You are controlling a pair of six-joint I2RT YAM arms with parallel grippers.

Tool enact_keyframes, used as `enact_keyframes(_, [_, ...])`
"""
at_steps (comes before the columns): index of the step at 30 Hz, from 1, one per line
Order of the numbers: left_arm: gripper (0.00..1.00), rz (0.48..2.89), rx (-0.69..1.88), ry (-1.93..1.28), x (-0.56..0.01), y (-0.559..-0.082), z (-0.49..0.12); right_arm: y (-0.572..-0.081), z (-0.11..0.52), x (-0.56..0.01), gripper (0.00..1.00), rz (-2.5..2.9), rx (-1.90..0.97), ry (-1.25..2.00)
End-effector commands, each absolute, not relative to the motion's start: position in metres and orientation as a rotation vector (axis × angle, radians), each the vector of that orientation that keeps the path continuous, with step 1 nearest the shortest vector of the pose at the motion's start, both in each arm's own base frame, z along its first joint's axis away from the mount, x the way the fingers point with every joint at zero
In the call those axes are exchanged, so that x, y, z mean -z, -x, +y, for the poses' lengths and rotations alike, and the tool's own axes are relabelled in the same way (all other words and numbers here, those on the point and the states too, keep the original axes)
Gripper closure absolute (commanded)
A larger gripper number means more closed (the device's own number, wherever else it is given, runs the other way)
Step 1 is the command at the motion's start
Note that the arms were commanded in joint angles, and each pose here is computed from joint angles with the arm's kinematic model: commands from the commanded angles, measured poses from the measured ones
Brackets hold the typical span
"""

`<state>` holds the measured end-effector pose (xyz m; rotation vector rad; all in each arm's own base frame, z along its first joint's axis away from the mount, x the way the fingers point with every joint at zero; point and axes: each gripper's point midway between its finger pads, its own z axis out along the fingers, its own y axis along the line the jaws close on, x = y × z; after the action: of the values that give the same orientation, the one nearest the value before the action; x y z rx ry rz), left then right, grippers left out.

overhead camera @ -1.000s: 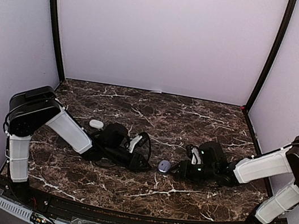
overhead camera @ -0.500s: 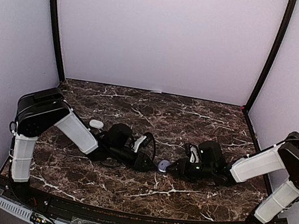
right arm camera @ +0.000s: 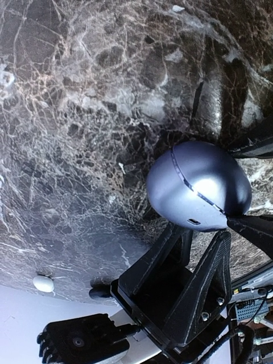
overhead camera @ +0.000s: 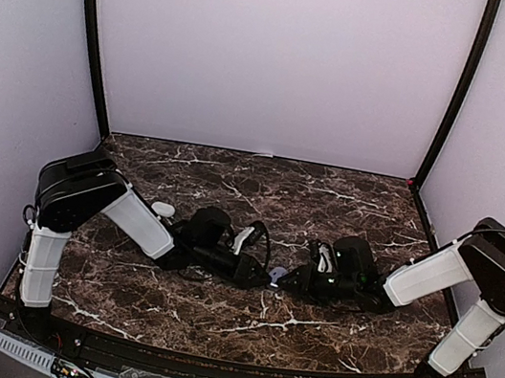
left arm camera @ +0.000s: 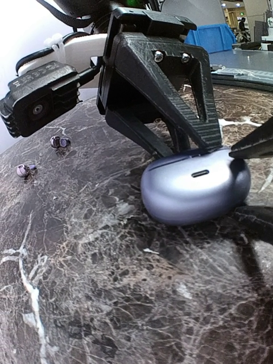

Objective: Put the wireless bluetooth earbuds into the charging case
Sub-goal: Pick up the charging case from the center of the board.

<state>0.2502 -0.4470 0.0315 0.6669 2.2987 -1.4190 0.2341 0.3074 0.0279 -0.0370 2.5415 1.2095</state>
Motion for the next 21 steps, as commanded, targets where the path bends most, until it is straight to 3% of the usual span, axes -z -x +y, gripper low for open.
enact_keyframes(1, [0.69, 2.329, 1.4, -0.666, -0.026, -0.252, -0.452, -0.235, 0.306, -0.02, 0.68, 2.564, -1.211, -0.004])
enact_keyframes(8, [0.74, 2.331, 1.404, -0.675, -0.024, -0.252, -0.454, -0.238, 0.304, -0.022, 0.67, 2.531, -1.26, -0.065])
enact_keyframes(21, [0.75, 2.324, 1.454, -0.691, -0.024, -0.243, -0.452, -0.248, 0.294, -0.02, 0.59, 2.478, -1.291, -0.126])
